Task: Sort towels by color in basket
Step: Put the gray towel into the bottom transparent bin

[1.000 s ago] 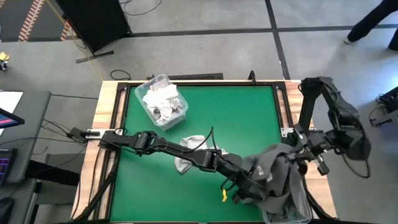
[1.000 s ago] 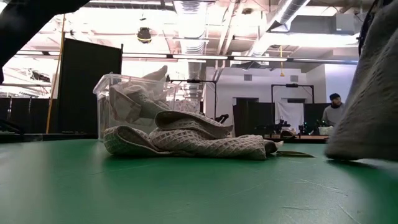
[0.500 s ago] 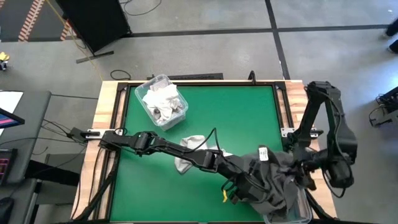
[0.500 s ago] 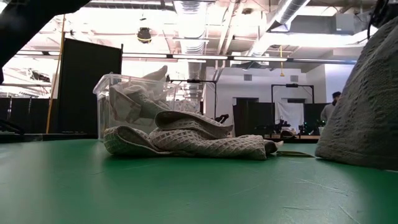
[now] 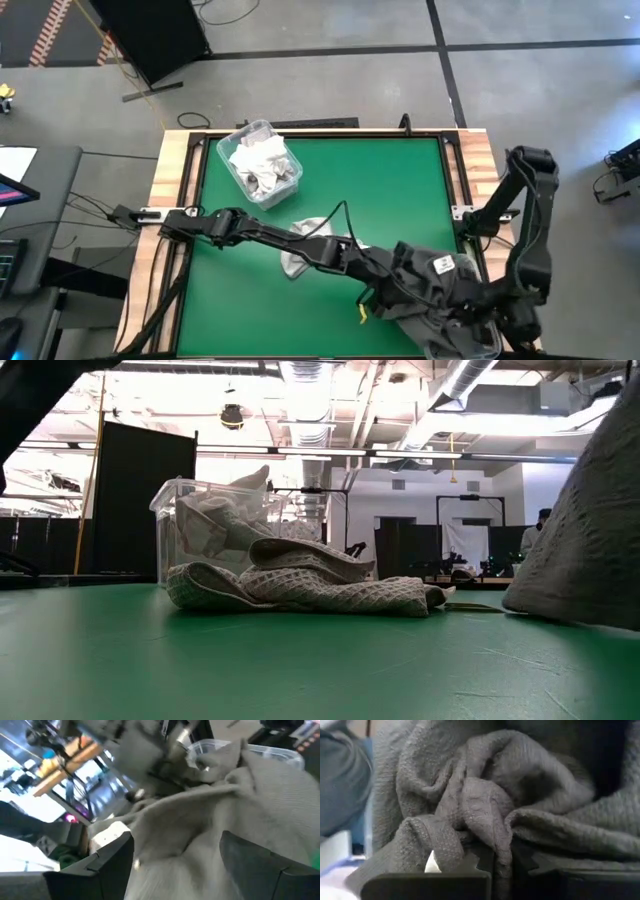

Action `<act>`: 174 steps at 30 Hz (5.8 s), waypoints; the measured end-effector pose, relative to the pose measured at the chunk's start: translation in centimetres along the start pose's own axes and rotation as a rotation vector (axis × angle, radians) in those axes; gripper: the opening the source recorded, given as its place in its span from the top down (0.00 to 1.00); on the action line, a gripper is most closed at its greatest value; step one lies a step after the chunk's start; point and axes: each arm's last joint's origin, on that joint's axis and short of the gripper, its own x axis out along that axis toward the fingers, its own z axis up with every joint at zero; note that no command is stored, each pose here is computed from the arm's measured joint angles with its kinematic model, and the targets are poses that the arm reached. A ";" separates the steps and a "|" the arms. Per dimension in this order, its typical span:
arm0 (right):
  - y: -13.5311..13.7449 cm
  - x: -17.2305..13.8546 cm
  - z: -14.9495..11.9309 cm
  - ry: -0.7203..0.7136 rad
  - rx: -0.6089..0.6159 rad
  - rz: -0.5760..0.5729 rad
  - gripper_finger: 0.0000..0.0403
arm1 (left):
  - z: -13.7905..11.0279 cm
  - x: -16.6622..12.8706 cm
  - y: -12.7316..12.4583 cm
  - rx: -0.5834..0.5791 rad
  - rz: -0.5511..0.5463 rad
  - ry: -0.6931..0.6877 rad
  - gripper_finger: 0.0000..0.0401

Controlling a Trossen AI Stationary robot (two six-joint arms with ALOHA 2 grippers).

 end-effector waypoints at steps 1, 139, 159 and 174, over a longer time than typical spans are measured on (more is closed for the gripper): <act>0.1 0.6 0.2 0.016 -0.005 -0.009 0.89 | 0.5 -0.7 0.3 0.000 -0.010 0.018 0.30; -4.3 -7.4 5.2 -0.141 -0.089 0.107 0.34 | -3.8 3.5 2.6 -0.040 -0.059 -0.431 1.00; -5.2 -3.2 8.2 -0.185 -0.216 -0.213 0.34 | -5.1 3.9 1.8 -0.071 -0.144 -0.299 1.00; -4.4 -2.9 7.5 -0.170 -0.324 -0.190 0.94 | -5.0 3.9 1.9 -0.091 -0.137 -0.305 0.93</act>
